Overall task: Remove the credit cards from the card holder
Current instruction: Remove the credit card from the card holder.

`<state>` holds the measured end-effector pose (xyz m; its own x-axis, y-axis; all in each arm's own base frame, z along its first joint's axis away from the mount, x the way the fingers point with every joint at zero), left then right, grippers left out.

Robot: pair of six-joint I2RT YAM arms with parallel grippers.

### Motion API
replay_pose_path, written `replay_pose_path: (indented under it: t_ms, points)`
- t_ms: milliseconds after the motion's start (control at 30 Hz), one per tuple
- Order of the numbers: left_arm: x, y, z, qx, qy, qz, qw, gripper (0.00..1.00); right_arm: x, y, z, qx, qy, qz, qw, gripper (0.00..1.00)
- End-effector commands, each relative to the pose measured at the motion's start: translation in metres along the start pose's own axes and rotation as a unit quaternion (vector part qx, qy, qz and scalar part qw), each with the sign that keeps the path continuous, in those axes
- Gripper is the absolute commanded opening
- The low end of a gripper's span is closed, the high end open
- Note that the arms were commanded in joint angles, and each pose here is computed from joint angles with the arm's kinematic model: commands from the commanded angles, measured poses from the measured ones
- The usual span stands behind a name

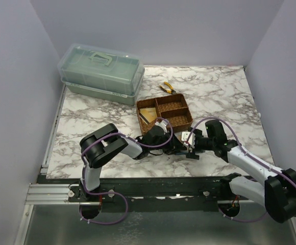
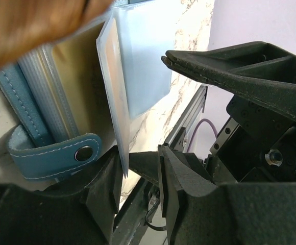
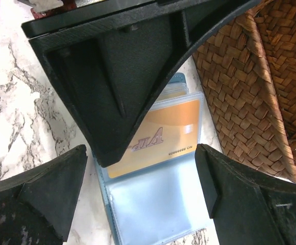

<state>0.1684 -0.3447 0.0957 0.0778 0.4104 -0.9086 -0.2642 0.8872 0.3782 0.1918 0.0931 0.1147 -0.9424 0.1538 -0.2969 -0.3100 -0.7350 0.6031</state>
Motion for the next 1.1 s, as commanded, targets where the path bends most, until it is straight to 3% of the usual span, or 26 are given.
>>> replay_pose_path:
  t_ms: [0,1067]
  points:
    - [-0.005,0.005,-0.001,-0.003,0.005,-0.005,1.0,0.39,-0.003,-0.005,-0.001,-0.015,0.014,-0.01,1.0,0.94]
    - [-0.002,0.007,0.003,-0.009,0.01,-0.006,1.0,0.41,-0.014,0.007,0.002,0.017,-0.014,-0.08,0.997,0.89]
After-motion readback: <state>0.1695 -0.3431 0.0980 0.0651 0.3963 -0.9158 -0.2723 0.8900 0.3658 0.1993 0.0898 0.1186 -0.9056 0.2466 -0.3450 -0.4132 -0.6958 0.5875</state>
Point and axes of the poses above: each gripper's point midway between its finger pads, its own y axis back along the fingers, its own x axis along the line the jaws close on, z = x × y, the point moved 10 cm from there along y, back along the fingers, and after that the axes turned 3 degrees about -y, right-handed, at the moved point
